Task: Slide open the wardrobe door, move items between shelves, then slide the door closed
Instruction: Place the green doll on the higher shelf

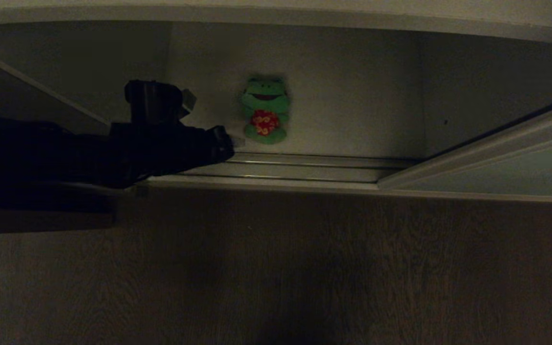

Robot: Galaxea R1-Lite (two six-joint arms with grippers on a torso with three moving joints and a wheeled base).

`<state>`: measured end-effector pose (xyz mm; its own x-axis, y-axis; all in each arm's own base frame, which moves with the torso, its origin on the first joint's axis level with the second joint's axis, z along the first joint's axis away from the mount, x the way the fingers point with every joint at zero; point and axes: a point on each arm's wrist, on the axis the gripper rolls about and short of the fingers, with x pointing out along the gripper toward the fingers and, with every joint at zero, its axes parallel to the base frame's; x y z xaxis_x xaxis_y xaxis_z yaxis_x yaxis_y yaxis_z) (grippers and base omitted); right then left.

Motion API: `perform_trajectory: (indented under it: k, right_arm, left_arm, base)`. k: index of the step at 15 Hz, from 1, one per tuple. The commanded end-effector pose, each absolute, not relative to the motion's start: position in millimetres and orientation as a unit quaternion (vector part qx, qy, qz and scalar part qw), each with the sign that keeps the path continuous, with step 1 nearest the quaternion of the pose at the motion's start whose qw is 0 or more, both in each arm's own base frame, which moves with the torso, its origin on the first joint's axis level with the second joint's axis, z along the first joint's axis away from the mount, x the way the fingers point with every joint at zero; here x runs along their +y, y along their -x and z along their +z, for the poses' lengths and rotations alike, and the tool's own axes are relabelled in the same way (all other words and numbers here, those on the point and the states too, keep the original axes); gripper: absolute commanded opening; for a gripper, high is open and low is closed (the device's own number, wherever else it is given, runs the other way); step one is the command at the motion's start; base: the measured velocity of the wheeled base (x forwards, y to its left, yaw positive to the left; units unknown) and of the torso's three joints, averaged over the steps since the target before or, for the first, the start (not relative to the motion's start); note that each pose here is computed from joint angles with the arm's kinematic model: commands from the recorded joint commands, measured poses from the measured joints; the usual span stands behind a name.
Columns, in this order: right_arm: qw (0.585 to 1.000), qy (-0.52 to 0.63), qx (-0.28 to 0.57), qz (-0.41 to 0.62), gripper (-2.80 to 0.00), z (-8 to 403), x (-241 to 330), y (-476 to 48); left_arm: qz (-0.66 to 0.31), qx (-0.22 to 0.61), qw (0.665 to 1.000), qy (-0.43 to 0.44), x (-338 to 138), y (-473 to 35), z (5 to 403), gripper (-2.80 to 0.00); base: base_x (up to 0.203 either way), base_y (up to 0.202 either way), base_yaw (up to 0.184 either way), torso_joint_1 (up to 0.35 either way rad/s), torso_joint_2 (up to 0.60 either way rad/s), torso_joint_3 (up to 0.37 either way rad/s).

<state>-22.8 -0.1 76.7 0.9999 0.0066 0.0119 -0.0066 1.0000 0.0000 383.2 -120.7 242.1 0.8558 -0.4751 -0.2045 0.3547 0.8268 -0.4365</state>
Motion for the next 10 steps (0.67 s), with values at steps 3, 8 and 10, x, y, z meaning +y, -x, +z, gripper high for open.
perform_trajectory:
  k: [3,8,10]
  right_arm:
    - [1.0,0.0,-0.008,0.004,-2.8,77,0,23]
    - [1.0,0.0,-0.008,0.004,-2.8,77,0,23]
    - [1.0,0.0,-0.008,0.004,-2.8,77,0,23]
  left_arm:
    - [-0.223,0.15,0.941,0.205,-153,-414,225,0.0]
    - [-0.206,0.108,0.951,0.205,-187,-441,204,0.0]
    - [-0.2,0.07,0.96,0.182,-192,-448,205,0.0]
  base:
    - [0.0,0.0,0.0,0.0,0.0,0.0]
    - [0.0,0.0,0.0,0.0,0.0,0.0]
    - [0.0,0.0,0.0,0.0,0.0,0.0]
